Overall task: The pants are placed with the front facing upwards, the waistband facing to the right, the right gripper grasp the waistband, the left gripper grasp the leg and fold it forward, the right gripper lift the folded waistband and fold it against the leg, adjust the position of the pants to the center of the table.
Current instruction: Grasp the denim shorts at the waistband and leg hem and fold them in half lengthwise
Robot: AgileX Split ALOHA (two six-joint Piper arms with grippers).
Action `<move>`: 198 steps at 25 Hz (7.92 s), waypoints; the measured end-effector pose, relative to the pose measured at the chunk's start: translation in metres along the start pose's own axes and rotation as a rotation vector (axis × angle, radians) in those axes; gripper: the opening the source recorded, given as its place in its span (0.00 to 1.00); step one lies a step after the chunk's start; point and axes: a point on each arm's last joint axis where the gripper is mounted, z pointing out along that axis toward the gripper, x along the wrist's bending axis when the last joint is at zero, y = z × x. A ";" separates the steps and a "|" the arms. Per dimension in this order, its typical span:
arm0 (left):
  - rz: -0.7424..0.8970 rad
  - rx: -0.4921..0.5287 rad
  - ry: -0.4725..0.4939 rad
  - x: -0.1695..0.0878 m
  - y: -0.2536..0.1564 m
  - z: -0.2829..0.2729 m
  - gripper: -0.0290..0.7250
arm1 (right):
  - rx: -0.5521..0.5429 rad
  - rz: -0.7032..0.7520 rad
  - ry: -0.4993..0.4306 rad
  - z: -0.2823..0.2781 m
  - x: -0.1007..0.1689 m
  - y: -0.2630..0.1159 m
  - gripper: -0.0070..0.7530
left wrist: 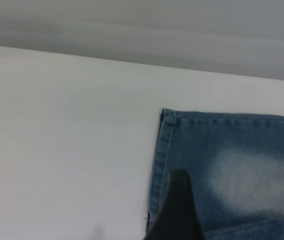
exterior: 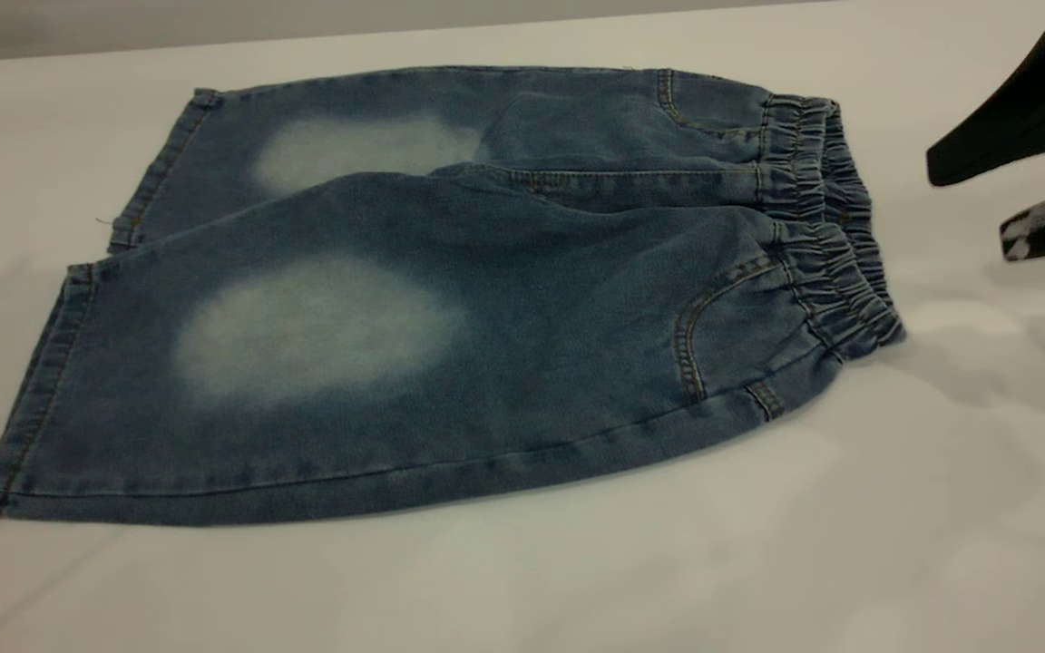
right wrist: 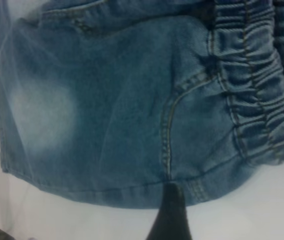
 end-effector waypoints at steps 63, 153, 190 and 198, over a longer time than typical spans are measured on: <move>-0.021 -0.012 -0.010 -0.001 0.001 0.000 0.75 | 0.004 0.023 0.118 0.088 -0.035 -0.008 0.61; 0.175 0.851 0.049 0.003 -0.239 0.090 0.75 | 0.033 -0.140 0.162 0.050 0.015 0.036 0.06; 0.236 0.834 0.028 0.003 -0.247 0.110 0.20 | 0.036 -0.144 0.166 0.050 0.015 0.036 0.06; 0.240 0.884 0.045 0.004 -0.246 0.104 0.11 | 0.037 -0.146 0.166 0.050 0.015 0.036 0.06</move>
